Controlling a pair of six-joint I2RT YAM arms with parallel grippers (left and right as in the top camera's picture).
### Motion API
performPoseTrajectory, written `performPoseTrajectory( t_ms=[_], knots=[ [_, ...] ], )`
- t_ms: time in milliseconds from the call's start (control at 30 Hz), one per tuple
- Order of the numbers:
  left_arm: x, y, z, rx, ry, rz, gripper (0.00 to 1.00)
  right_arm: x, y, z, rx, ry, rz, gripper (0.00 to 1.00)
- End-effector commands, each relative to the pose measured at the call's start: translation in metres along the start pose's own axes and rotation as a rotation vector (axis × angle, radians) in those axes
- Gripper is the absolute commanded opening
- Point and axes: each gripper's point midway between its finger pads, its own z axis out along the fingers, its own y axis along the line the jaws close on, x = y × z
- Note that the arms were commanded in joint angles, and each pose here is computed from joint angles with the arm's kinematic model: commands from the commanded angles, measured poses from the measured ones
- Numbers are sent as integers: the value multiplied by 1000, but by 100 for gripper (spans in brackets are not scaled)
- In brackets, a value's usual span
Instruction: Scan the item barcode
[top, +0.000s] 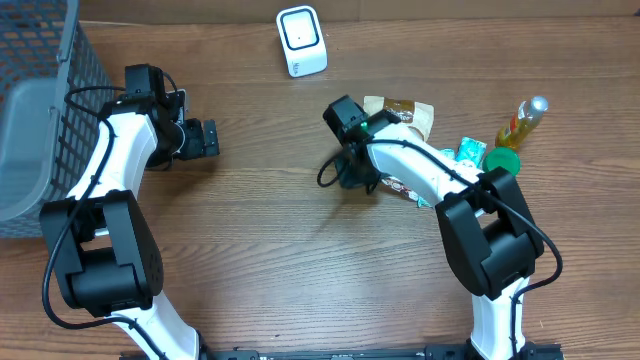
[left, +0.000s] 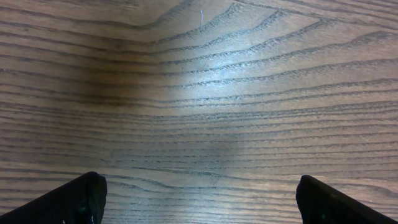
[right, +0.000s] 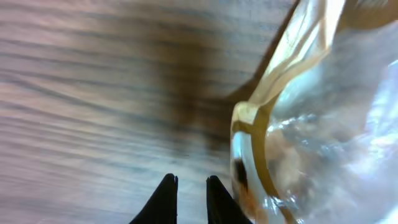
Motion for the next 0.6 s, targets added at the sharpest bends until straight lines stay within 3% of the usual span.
performPoseTrajectory(
  t_ms=[0, 33, 100, 200, 567],
  knots=[
    [-4, -1, 2, -2, -4, 20, 99, -44, 1, -69, -84, -178, 41, 15],
    [-4, -1, 2, -2, -4, 20, 100, -53, -5, -84, -84, -223, 53, 18],
    [-4, -1, 2, -2, -4, 20, 100, -70, -23, -102, -51, -308, 92, 36],
    [-4, -1, 2, -2, -4, 20, 99, -89, -55, -112, 10, -388, 158, 100],
    [-4, -1, 2, -2, -4, 20, 99, -93, -103, -106, 20, -374, 263, 100]
  ],
)
